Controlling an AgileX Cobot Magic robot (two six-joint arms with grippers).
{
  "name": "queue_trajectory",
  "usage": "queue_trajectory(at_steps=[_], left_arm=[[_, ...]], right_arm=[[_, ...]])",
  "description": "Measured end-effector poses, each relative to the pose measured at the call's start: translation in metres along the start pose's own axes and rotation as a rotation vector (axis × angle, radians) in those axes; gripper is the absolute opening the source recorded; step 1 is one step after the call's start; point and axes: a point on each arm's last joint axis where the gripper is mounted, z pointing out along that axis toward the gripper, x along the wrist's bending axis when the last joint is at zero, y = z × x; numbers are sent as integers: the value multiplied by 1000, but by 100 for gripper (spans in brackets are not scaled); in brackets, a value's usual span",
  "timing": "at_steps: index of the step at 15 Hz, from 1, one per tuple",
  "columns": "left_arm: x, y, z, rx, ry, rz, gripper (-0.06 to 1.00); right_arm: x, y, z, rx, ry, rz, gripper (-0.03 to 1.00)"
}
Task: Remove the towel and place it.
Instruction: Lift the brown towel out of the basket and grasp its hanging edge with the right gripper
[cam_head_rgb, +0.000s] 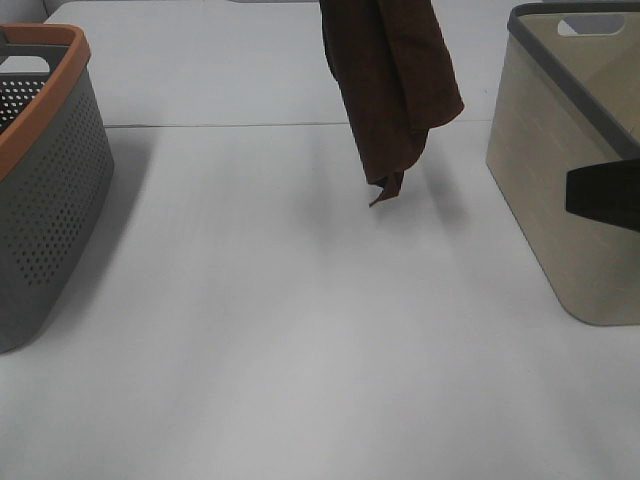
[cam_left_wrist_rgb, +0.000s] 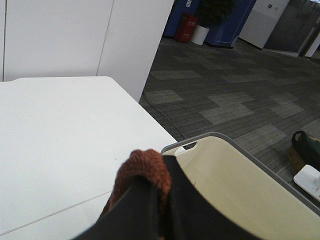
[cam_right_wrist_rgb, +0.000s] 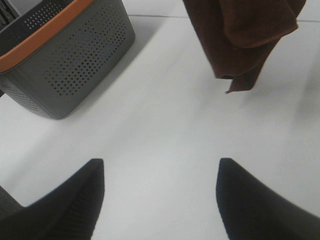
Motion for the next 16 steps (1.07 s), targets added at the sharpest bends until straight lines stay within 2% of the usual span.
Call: queue_trajectory(at_steps=[2,4,6,7,10,12,14,16], left_arm=[[0,0,0,-1,0,3,0],[0,0,0,-1,1,4,0],[0,0,0,-1,1,4,0],[0,0,0,-2,1,4,0],[0,0,0,-2,1,4,0],[0,0,0,-2,1,4,0],[0,0,0,-3,1,3,0],[0,0,0,-3,1,3,0]], right_arm=[[-14,6,16,-4,-3,-13,62],[-19,13,30,-46,0,-79,62],[-9,20,62,-29,-8,-269,62],[-4,21,72,-27,-31,-319,62],[16,22,103,-51,-174,-529,62],[29,20,122,-64,-266,-614,62],[34,19,145,-65,-360,-651,62],[33,20,164,-72,-405,-612,62]])
